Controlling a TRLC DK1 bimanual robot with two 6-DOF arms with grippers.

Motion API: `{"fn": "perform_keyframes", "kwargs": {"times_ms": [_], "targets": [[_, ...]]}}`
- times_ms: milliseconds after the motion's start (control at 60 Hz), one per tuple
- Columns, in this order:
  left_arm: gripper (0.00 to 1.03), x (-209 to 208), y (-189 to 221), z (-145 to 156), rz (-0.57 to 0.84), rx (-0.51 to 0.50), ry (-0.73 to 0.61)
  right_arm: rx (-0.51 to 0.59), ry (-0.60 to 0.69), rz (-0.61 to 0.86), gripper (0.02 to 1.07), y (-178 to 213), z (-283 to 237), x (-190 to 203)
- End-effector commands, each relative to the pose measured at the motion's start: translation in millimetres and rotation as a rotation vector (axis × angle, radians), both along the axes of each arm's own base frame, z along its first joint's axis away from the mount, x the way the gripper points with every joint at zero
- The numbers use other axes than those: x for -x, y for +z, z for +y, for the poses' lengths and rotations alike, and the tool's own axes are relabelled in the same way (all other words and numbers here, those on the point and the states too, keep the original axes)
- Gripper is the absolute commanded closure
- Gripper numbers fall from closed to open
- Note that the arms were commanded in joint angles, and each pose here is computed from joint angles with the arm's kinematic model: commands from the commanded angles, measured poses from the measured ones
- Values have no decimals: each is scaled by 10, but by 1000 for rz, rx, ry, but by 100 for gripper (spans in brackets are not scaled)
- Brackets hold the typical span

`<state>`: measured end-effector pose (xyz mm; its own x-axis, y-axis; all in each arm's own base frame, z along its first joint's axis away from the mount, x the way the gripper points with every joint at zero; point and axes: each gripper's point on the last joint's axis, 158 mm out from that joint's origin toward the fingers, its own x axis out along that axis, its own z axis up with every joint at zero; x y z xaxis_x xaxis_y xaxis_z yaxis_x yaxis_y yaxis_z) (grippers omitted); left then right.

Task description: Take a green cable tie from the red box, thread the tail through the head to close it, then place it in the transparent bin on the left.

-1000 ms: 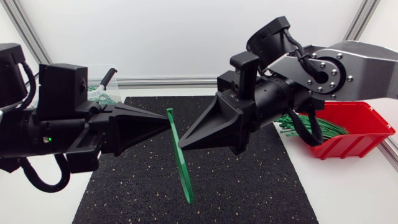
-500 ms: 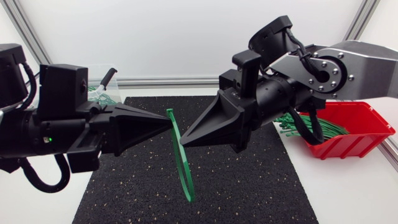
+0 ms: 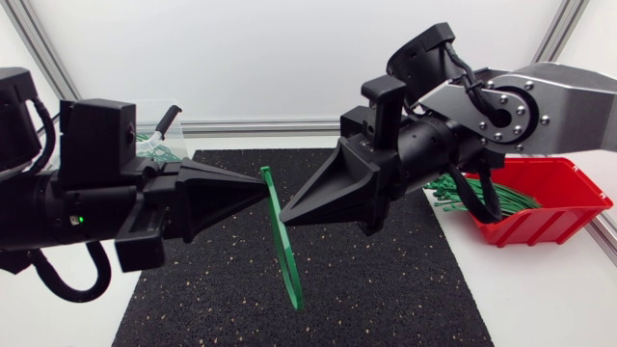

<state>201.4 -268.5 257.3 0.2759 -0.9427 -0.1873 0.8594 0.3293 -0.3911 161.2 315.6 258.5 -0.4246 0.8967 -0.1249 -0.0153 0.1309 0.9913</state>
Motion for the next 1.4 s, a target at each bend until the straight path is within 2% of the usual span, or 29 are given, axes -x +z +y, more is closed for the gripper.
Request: {"fn": "perform_keyframes", "kwargs": {"times_ms": [0, 383, 667, 1083, 1383], "targets": [[100, 92, -85, -26, -5, -13, -19, 6, -13, 26, 101, -1, -38, -9], [100, 83, -135, -45, -58, -45, 12, -19, -20, 27, 101, 77, -101, -30], [100, 113, -58, -51, -108, -45, 36, -1, -23, 58, 101, -4, -77, -74], [100, 323, -91, -177, -208, -100, 23, 0, -31, 57, 101, 2, -66, -133], [100, 356, -94, -166, -232, -111, 20, 32, -39, 65, 101, -160, 7, -205]]}}
